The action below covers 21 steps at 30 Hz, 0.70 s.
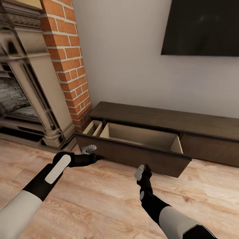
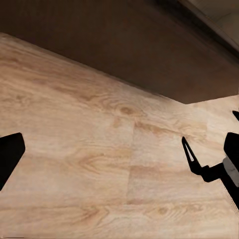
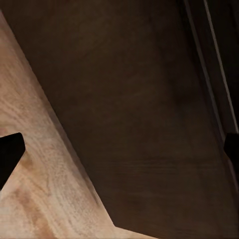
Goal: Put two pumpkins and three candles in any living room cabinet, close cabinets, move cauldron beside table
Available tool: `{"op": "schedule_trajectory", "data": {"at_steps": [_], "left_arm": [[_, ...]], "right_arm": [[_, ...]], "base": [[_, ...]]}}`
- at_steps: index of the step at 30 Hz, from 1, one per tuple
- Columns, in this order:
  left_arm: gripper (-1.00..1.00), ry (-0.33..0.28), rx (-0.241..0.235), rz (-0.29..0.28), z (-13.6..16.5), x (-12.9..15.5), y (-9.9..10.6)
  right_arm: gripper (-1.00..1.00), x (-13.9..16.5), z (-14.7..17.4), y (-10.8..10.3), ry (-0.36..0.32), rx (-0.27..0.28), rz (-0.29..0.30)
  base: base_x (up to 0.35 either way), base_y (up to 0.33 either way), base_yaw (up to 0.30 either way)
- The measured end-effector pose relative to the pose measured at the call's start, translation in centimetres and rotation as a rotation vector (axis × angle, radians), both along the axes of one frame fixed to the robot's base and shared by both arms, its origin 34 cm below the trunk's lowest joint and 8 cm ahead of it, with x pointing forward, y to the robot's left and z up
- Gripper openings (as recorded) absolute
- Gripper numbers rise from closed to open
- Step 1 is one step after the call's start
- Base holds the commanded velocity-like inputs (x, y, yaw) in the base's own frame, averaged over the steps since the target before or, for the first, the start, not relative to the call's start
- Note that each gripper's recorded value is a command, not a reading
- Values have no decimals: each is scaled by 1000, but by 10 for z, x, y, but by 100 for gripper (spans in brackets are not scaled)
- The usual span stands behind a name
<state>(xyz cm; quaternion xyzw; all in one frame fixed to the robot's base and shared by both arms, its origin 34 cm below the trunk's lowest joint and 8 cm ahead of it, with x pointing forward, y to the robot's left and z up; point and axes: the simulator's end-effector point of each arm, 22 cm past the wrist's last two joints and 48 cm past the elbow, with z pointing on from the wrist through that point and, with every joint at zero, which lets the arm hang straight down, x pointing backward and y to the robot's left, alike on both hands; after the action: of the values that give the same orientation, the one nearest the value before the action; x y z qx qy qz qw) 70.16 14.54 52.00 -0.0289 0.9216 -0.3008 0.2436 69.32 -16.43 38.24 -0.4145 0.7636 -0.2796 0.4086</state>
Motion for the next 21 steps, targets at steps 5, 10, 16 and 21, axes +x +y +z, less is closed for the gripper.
{"op": "schedule_trajectory", "data": {"at_steps": [5, 10, 16, 21], "left_arm": [[100, 45, 26, 100, -8, 9, 51], [100, 87, 14, 160, -11, 12, 68], [100, 104, -3, 169, -5, 13, 61], [100, 109, -3, 170, 3, 15, 60]], "right_arm": [[100, -5, 5, 3, 12, 7, 3], [100, -7, 11, 4, 20, 7, 3], [100, -12, 17, 5, 33, 7, 3], [100, -11, 26, 4, 35, 7, 2]], "base": [[0, 0, 286], [0, 0, 286], [0, 0, 286], [0, 0, 285]]}}
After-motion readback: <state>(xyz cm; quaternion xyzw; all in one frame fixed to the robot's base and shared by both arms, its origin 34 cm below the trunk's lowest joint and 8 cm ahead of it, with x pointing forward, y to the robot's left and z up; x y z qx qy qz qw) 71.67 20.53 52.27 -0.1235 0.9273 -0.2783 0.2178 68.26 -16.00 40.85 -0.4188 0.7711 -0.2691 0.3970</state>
